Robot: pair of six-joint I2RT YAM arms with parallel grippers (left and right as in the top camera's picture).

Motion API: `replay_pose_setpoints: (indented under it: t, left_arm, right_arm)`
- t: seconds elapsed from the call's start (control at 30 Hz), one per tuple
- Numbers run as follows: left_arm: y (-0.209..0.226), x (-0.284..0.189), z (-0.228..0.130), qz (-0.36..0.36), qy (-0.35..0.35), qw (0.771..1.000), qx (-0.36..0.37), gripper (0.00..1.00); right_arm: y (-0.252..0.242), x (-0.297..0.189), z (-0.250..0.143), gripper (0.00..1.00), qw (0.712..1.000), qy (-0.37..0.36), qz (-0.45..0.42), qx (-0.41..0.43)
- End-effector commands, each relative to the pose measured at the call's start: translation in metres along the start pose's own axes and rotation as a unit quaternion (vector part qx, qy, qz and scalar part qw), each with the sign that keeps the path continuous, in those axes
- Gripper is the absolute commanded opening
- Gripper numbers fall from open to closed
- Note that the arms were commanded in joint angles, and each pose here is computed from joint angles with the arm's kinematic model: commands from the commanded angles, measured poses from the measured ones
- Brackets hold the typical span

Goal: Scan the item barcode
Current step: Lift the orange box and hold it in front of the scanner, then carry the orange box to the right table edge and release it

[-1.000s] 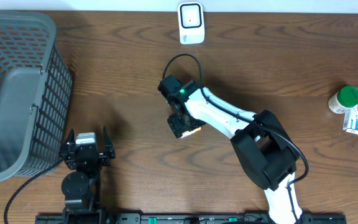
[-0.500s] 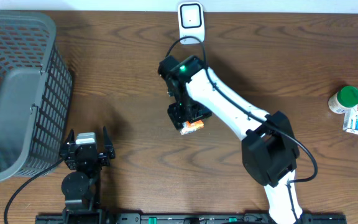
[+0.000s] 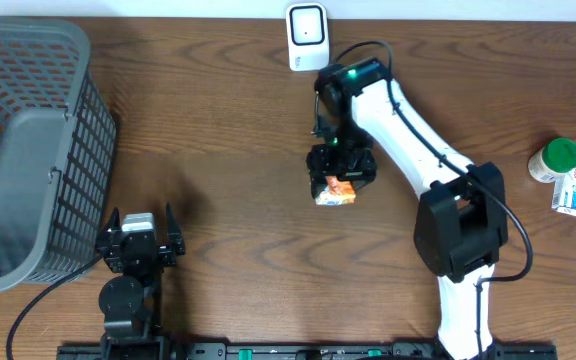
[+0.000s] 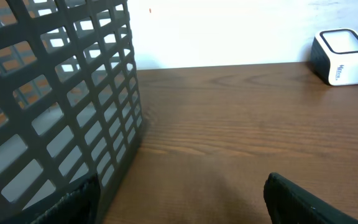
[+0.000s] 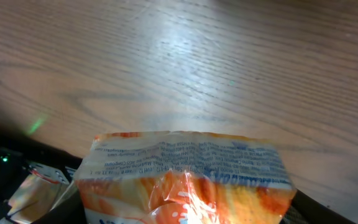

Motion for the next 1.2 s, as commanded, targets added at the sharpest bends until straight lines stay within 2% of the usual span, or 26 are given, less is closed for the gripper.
replay_pose_setpoints:
  t: [0.0, 0.2, 0.3, 0.47, 0.63, 0.7, 0.8, 0.9, 0.97, 1.07, 1.1, 1.17]
  left_arm:
    - [0.003, 0.002, -0.014, 0.007, 0.024, 1.0, -0.002, 0.84]
    - [0.003, 0.002, -0.014, 0.007, 0.024, 1.0, -0.002, 0.85]
    - [0.003, 0.002, -0.014, 0.007, 0.024, 1.0, -0.002, 0.84]
    - [0.003, 0.002, -0.014, 0.007, 0.024, 1.0, -0.002, 0.84]
    - [0.003, 0.002, -0.014, 0.007, 0.024, 1.0, -0.002, 0.84]
    - [0.003, 0.002, -0.014, 0.007, 0.024, 1.0, -0.002, 0.84]
    - [0.003, 0.002, -0.014, 0.007, 0.024, 1.0, -0.002, 0.84]
    - [0.003, 0.002, -0.014, 0.007, 0.024, 1.0, -0.002, 0.84]
    - [0.003, 0.002, -0.014, 0.008, 0.024, 1.0, -0.002, 0.85]
    - [0.003, 0.002, -0.014, 0.007, 0.024, 1.0, -0.002, 0.84]
    - [0.003, 0.002, -0.014, 0.007, 0.024, 1.0, -0.002, 0.85]
    - [0.003, 0.002, -0.014, 0.007, 0.024, 1.0, -0.002, 0.84]
  right_arm:
    - [-0.005, 0.009, 0.004, 0.66, 1.0, 0.021, 0.015, 0.004]
    - [-0.004, 0.01, 0.019, 0.65, 1.0, -0.018, 0.022, -0.01]
    - [-0.001, -0.003, 0.044, 0.65, 0.994, -0.096, 0.047, -0.034]
    - [-0.009, -0.045, 0.086, 0.62, 0.968, -0.241, 0.032, -0.069]
    - [-0.022, -0.081, 0.124, 0.62, 0.923, -0.373, -0.034, -0.09]
    - [-0.031, -0.095, 0.141, 0.62, 0.897, -0.425, -0.084, -0.085]
    - [-0.039, -0.108, 0.177, 0.63, 0.842, -0.509, -0.152, -0.096]
    - [-0.047, -0.111, 0.194, 0.63, 0.815, -0.546, -0.175, -0.09]
    - [-0.057, -0.114, 0.217, 0.62, 0.772, -0.594, -0.209, -0.088]
    - [-0.057, -0.109, 0.233, 0.62, 0.744, -0.623, -0.221, -0.099]
    - [-0.06, -0.108, 0.239, 0.6, 0.729, -0.637, -0.233, -0.09]
    - [-0.067, -0.102, 0.246, 0.57, 0.717, -0.647, -0.245, -0.079]
Point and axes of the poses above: each gripper's point midway between its finger pads, its own x axis out along the fingers, its own y axis along the line the jaws close on, z = x × y, the point moved 7 cm from there along -x, back along the fingers, and after that the axes turned 15 degrees about -x, right-handed, at the moved point
